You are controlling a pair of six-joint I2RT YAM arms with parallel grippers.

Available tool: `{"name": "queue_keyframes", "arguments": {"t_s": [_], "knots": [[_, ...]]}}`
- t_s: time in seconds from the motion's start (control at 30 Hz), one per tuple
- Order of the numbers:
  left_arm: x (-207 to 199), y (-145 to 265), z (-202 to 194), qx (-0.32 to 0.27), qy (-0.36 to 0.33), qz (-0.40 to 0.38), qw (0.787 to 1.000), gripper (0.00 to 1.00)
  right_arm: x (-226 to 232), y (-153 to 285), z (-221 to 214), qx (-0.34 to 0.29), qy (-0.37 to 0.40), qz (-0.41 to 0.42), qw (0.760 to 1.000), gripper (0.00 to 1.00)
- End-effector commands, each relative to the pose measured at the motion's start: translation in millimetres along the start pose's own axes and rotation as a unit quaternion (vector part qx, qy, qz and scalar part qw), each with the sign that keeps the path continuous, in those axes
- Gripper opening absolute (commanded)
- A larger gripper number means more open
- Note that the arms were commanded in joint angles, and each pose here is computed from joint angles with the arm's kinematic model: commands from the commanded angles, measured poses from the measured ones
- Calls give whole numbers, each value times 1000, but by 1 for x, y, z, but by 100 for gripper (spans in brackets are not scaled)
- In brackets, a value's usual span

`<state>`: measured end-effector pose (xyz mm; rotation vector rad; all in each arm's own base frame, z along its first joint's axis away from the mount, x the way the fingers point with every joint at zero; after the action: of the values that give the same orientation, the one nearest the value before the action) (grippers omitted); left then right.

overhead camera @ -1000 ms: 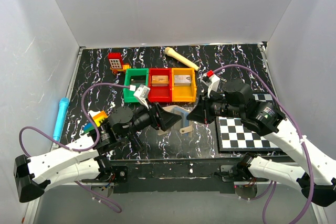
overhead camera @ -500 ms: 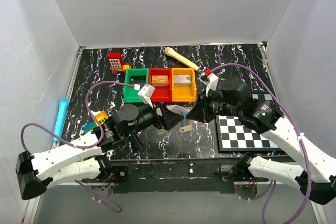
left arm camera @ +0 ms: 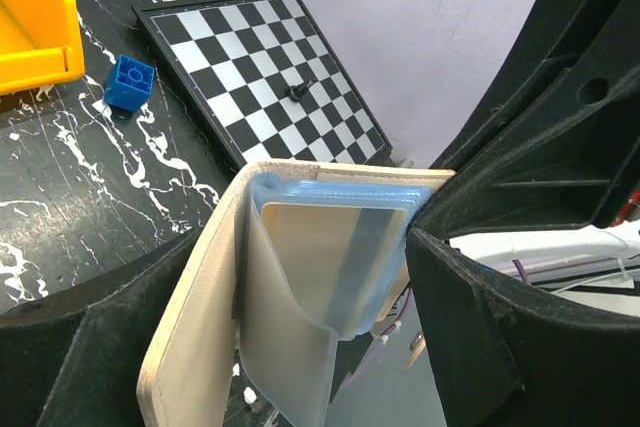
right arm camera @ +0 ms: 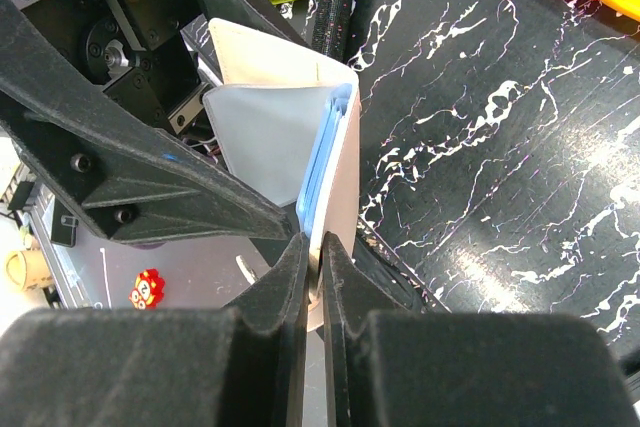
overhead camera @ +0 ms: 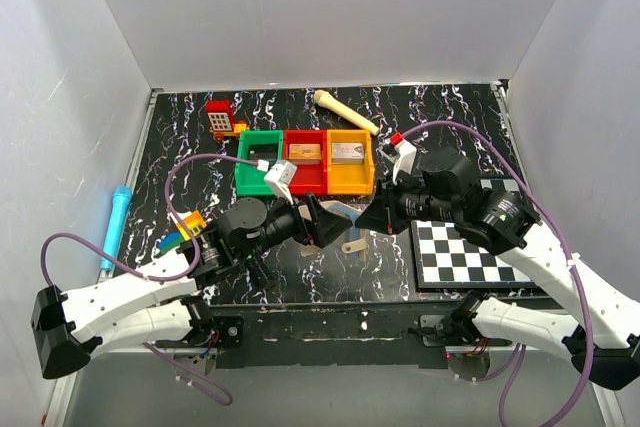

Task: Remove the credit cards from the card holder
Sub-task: Remove the credit card from the card holder.

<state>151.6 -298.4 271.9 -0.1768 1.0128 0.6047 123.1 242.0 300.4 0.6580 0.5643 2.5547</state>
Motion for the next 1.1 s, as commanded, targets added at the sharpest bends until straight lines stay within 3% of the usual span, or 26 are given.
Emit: {"name": "queue_keyframes", "arguments": {"t_s": [0.0,0.2,0.5,0.6,0.7,0.77,0.87,1.07], "knots": [[-15,-2,6,0,-5,-16,1000,78,12,8,23,-38,11,19,999,1],[-12,-4,3,6,-8,-9,1000,73,12,8,22,-36,12,19,999,1],[5,10,12,-29,-11,27,999,47,11,11,22,-39,15,14,999,1],[8,15,16,-41,-15,33,998,47,10,11,22,-39,15,14,999,1],[7,18,20,-51,-19,35,998,66,9,10,23,-39,14,8,999,1],[2,17,22,-51,-22,22,998,71,4,9,22,-33,10,-8,999,1],[-4,10,17,-34,-24,13,999,72,-1,8,23,-24,4,-32,999,1],[-3,-2,4,-2,-17,9,1000,56,4,10,29,-31,6,-24,999,1]]}}
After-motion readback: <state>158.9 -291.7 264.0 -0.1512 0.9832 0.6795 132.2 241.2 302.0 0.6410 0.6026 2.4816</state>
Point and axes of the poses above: each gripper's point midway between its finger pads, its own y axis back along the fingers, its own x axis along the line the jaws close on, z = x × y, the point moved 2 cm from there along y, back along the fingers, and after that the axes turned 15 degrees about y, right-handed, at the moved point
